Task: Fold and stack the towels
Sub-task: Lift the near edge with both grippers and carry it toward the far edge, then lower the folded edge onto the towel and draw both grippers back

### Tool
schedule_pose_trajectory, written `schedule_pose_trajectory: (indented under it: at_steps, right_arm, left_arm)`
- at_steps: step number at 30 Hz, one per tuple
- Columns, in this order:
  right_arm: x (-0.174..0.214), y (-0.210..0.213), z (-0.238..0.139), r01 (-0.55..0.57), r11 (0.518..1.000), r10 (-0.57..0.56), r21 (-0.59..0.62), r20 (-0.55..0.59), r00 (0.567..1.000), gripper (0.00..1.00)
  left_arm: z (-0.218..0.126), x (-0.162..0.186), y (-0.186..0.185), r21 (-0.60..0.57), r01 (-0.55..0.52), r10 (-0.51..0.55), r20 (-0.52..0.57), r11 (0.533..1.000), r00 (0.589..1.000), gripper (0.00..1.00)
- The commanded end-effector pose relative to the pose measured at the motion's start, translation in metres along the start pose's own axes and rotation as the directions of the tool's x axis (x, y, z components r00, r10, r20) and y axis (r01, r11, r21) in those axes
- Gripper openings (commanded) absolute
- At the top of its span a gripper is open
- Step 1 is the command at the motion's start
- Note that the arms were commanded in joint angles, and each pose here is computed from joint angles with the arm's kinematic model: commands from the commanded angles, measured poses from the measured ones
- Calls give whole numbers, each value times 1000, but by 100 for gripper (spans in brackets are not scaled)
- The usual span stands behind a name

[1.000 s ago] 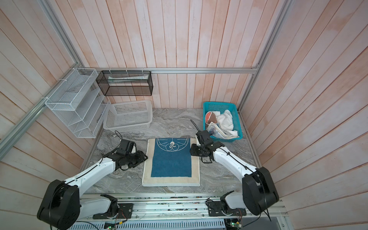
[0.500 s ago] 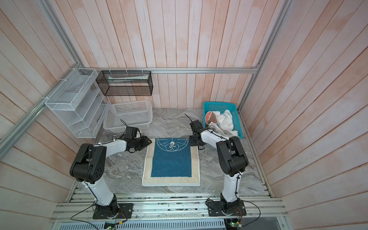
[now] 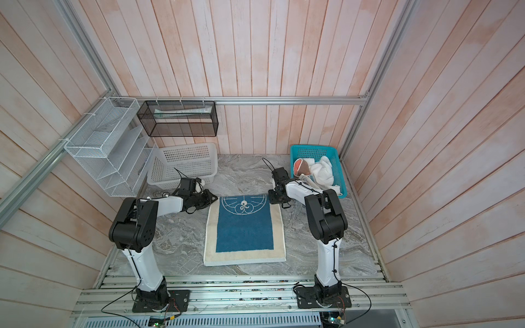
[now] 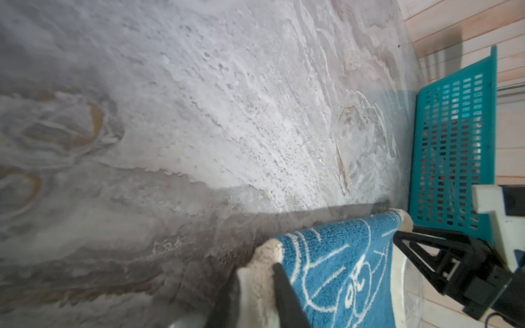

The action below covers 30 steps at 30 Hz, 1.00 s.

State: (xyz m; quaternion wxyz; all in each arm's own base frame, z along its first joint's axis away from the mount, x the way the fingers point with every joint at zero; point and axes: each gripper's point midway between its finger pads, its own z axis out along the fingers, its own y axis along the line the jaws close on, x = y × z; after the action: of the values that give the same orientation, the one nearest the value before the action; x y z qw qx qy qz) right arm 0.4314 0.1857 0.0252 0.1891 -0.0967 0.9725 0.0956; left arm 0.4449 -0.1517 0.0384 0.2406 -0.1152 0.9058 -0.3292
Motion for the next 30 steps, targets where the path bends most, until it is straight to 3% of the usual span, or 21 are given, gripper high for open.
schedule_pose_trajectory:
  at_steps: [1,5,15,23,25,28,30]
  right_arm:
    - [4,8,7,27,998,-29,-61,-28,999,15]
    - [-15,9,-17,68,996,-64,-51,72,995,0]
    - [-43,8,-66,117,993,-115,5,214,970,0]
    - [1,13,-88,101,993,-77,-65,296,952,0]
    - [22,15,-91,86,992,-55,-88,304,951,4]
    - [54,22,-103,52,989,-8,-137,308,951,18]
    - [78,23,-109,7,986,43,-166,291,956,28]
  left_arm:
    - [-11,-17,-16,45,-83,80,64,995,995,6]
    - [-30,-28,-34,58,-173,165,121,983,979,0]
    - [-70,-32,-73,134,-315,288,189,940,939,0]
    - [-96,2,-78,205,-372,318,253,905,914,0]
    - [-99,19,-75,217,-380,324,253,899,912,0]
    - [-107,50,-69,217,-397,340,259,892,904,0]
    - [-114,70,-66,199,-407,351,263,892,899,7]
